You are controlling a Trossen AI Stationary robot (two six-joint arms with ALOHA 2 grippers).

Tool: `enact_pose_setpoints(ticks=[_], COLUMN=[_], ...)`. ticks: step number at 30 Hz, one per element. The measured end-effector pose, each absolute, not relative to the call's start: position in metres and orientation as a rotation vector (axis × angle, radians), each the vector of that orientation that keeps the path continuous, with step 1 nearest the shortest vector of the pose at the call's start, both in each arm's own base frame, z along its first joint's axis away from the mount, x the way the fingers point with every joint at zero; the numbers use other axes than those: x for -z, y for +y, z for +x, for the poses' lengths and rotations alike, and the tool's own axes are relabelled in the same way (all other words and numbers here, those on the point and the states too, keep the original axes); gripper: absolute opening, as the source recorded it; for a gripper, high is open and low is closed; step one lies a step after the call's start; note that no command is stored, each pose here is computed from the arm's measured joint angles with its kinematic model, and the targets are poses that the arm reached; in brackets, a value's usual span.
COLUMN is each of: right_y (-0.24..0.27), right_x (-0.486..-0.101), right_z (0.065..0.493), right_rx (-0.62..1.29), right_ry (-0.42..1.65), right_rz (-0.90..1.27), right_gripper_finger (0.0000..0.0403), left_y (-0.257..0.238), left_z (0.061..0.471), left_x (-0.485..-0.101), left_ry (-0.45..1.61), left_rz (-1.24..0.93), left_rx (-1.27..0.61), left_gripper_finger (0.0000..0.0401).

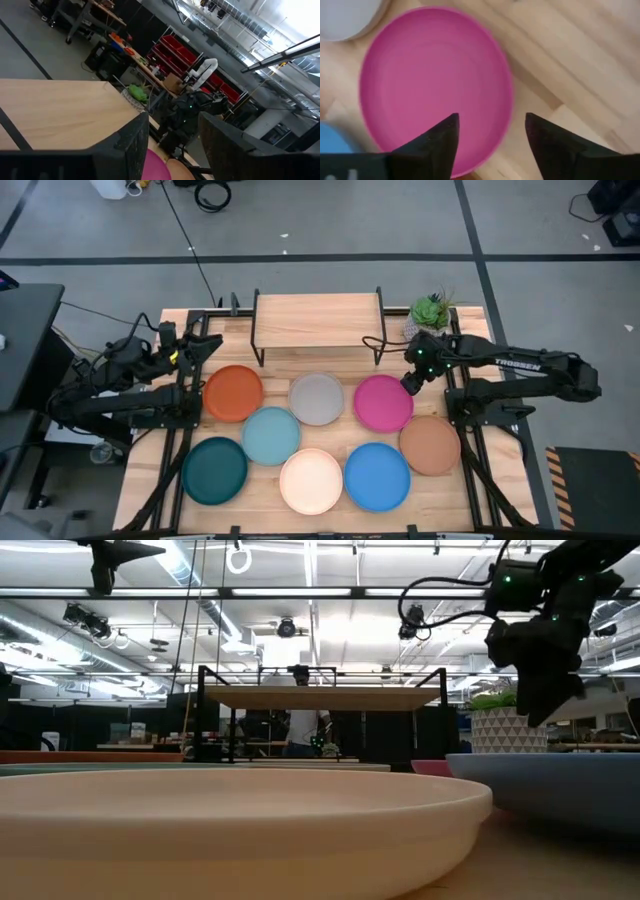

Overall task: Place and stack plates onto a shelf
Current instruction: Put the pink plate on the shelf

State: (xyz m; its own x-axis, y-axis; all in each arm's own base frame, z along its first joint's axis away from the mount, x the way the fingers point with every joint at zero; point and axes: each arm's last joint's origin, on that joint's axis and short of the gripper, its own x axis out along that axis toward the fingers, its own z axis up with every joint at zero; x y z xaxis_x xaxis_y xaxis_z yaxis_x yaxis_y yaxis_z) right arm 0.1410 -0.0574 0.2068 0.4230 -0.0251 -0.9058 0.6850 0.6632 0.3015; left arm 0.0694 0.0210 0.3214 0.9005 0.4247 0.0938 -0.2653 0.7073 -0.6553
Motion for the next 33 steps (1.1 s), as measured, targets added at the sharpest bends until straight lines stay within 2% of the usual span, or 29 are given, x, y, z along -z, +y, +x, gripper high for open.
enact_pose_setpoints(ticks=[3, 8, 15, 25, 28, 33], right_y=[-0.053, -0.039, 0.003, 0.073, 0.086, 0.096], right_x=[-0.206, -0.206, -0.203, -0.186, -0.177, -0.164], right_z=[0.145, 0.150, 0.170, 0.204, 0.214, 0.224], right_rx=[0.482, 0.504, 0.333, 0.195, 0.152, 0.143], right_ry=[1.049, 1.055, 1.048, 1.149, 1.198, 1.272], right_rz=[0.730, 0.624, 0.487, 0.218, 0.106, 0.068], right_gripper_finger=[0.0248, 0.0241, 0.0231, 0.0231, 0.0231, 0.0231], left_y=[0.021, 0.021, 0.021, 0.021, 0.021, 0.021], left_z=[0.069, 0.069, 0.069, 0.069, 0.069, 0.069], left_x=[-0.321, -0.321, -0.321, -0.321, -0.321, -0.321], left_ry=[-0.246, -0.244, -0.239, -0.233, -0.232, -0.232], left_rz=[-0.685, -0.683, -0.659, -0.637, -0.633, -0.633], left_rx=[-0.388, -0.389, -0.392, -0.395, -0.395, -0.395], left_gripper_finger=[0.0180, 0.0180, 0.0180, 0.0180, 0.0180, 0.0180])
